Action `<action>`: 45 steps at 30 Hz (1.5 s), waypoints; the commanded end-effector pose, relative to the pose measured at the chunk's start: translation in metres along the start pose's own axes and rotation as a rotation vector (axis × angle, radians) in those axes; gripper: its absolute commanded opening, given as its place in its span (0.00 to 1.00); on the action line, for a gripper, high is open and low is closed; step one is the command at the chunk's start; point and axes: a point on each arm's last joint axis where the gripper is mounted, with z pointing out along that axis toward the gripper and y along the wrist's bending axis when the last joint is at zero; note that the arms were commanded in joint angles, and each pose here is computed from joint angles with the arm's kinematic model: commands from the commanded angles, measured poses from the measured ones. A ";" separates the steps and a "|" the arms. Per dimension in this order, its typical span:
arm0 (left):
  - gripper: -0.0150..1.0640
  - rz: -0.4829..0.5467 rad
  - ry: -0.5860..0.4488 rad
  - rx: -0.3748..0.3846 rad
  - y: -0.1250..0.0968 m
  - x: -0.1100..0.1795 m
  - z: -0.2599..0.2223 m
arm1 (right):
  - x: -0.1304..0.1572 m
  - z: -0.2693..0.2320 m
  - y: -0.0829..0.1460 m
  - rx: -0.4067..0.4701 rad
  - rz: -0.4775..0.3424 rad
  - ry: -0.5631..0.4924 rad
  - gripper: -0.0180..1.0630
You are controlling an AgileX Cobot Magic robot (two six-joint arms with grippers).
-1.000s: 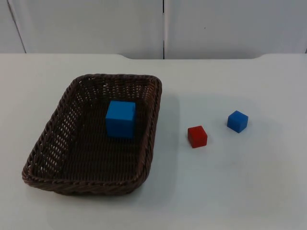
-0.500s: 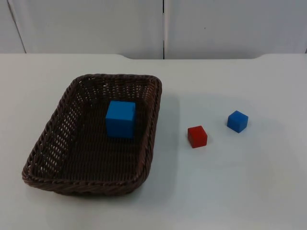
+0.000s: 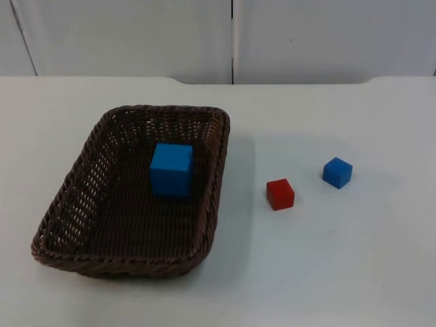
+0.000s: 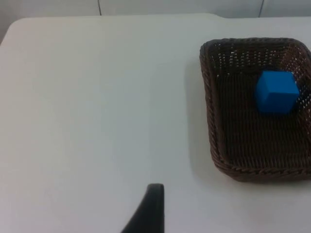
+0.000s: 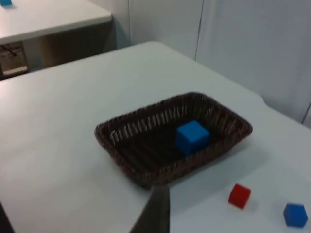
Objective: Pick up the basket with the left hand and place the largest block into the basket with the right hand.
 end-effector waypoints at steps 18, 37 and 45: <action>0.81 -0.005 -0.006 -0.009 0.001 0.001 0.001 | 0.055 -0.060 0.009 0.004 0.079 0.097 0.73; 0.93 -0.005 -0.006 -0.009 0.001 0.001 0.001 | 0.069 -0.050 0.009 0.008 0.080 0.165 0.73; 0.99 -0.005 -0.006 -0.009 0.001 0.001 0.001 | 0.069 -0.050 0.009 0.008 0.080 0.165 0.87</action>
